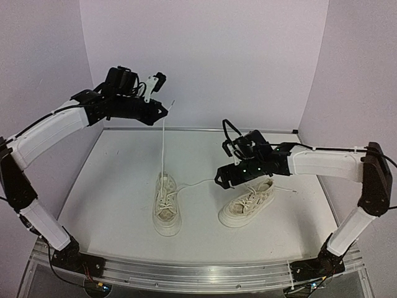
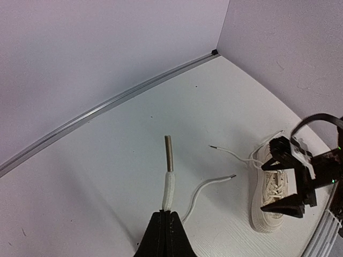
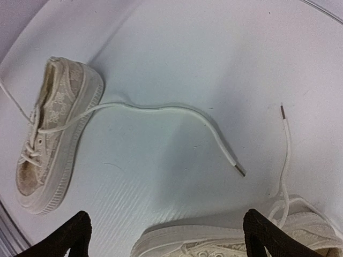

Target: Tie the shoes

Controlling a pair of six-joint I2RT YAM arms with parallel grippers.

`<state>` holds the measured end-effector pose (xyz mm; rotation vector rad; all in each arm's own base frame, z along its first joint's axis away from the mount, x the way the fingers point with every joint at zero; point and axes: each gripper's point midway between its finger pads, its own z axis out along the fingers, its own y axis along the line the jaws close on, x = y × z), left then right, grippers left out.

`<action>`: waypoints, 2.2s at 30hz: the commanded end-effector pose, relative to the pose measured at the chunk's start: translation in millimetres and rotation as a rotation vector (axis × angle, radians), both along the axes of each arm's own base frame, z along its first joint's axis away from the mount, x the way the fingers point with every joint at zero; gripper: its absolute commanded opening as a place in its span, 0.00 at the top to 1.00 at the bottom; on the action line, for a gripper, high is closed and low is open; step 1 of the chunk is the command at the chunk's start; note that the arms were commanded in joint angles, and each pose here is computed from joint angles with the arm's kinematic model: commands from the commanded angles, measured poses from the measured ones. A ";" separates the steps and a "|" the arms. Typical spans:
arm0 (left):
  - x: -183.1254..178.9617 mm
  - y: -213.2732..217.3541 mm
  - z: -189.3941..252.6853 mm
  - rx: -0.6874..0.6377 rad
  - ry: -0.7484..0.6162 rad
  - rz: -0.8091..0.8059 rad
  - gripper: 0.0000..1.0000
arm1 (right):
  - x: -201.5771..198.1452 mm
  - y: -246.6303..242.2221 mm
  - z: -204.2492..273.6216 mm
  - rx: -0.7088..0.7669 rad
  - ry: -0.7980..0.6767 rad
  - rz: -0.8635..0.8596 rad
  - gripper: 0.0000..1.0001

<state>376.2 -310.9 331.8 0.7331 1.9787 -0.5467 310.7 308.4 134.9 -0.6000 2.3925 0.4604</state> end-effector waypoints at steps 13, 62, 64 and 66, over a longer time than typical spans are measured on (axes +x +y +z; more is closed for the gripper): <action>-67.7 66.4 -19.7 -0.079 0.055 0.130 1.00 | 58.1 -18.3 -67.9 -0.270 0.116 0.083 0.38; -205.0 90.7 -2.0 -0.354 -0.015 -0.224 1.00 | -36.1 166.5 140.4 0.387 0.007 0.606 1.00; -217.6 91.3 4.4 -0.372 -0.035 -0.275 1.00 | -46.2 194.0 148.9 0.427 0.009 0.652 1.00; -228.5 91.4 9.6 -0.386 -0.050 -0.322 1.00 | -50.8 216.5 151.5 0.465 0.017 0.672 1.00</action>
